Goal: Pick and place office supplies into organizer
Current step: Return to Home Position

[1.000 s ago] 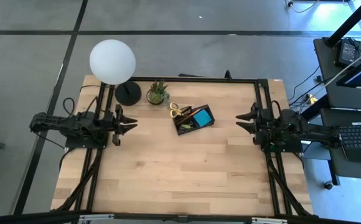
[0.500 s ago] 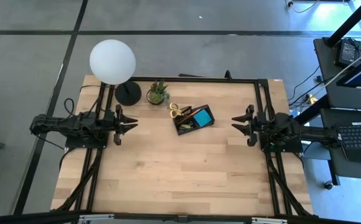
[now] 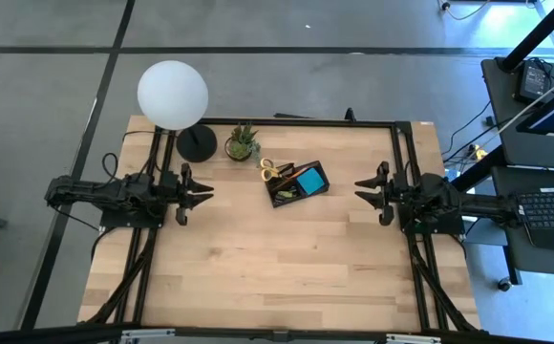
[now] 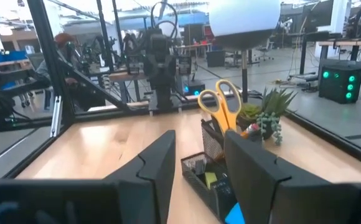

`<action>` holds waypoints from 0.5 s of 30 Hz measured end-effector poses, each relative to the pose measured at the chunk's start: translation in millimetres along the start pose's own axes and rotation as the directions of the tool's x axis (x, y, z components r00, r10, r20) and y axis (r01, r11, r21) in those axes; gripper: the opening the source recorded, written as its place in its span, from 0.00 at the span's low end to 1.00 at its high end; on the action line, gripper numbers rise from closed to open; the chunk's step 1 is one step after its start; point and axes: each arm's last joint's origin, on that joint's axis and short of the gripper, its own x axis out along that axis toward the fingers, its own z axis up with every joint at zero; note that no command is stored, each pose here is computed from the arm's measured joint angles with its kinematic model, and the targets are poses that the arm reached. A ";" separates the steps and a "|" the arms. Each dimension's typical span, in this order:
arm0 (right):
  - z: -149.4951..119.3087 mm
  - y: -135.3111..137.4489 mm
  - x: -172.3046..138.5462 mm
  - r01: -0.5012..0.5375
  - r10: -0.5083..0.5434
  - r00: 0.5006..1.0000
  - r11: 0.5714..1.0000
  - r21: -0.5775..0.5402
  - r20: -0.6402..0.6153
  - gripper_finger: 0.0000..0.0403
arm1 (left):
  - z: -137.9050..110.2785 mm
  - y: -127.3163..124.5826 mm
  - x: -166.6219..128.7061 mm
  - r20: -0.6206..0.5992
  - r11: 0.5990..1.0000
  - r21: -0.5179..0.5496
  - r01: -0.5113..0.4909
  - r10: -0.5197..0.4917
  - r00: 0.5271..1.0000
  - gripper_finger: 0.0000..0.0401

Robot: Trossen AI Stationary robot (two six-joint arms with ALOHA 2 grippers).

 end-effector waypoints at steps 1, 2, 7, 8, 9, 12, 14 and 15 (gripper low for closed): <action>-0.8 -0.1 0.0 0.001 -0.001 1.000 1.000 -0.001 -0.008 0.35 | 0.5 0.0 0.0 0.005 1.000 0.000 0.000 0.000 1.000 0.20; -2.0 -0.2 0.0 0.002 -0.002 1.000 1.000 -0.001 -0.020 0.35 | 0.6 0.0 0.0 0.006 1.000 0.004 0.000 0.000 1.000 0.20; -4.9 -0.5 0.2 0.005 -0.005 0.999 1.000 -0.001 -0.051 0.35 | 0.4 0.0 0.1 0.004 0.998 0.068 0.000 0.000 1.000 0.20; -4.9 -0.5 0.2 0.006 -0.006 0.999 1.000 0.001 -0.051 0.35 | 0.4 0.0 0.1 0.004 0.996 0.087 0.000 0.000 1.000 0.20; -4.8 -0.5 0.2 0.005 -0.005 0.999 1.000 0.001 -0.051 0.35 | 0.4 0.0 0.1 0.004 0.995 0.101 0.000 0.000 1.000 0.20; -4.7 -0.5 0.2 0.005 -0.005 0.999 1.000 0.000 -0.050 0.35 | 0.4 0.0 0.1 0.004 0.993 0.115 0.000 0.000 1.000 0.20; -4.7 -0.5 0.2 0.005 -0.005 0.999 1.000 0.003 -0.050 0.35 | 0.4 0.0 0.1 0.004 0.993 0.115 0.000 0.000 1.000 0.20; -4.7 -0.5 0.2 0.005 -0.005 0.999 1.000 0.003 -0.050 0.35 | 0.4 0.0 0.1 0.004 0.993 0.115 0.000 0.000 1.000 0.20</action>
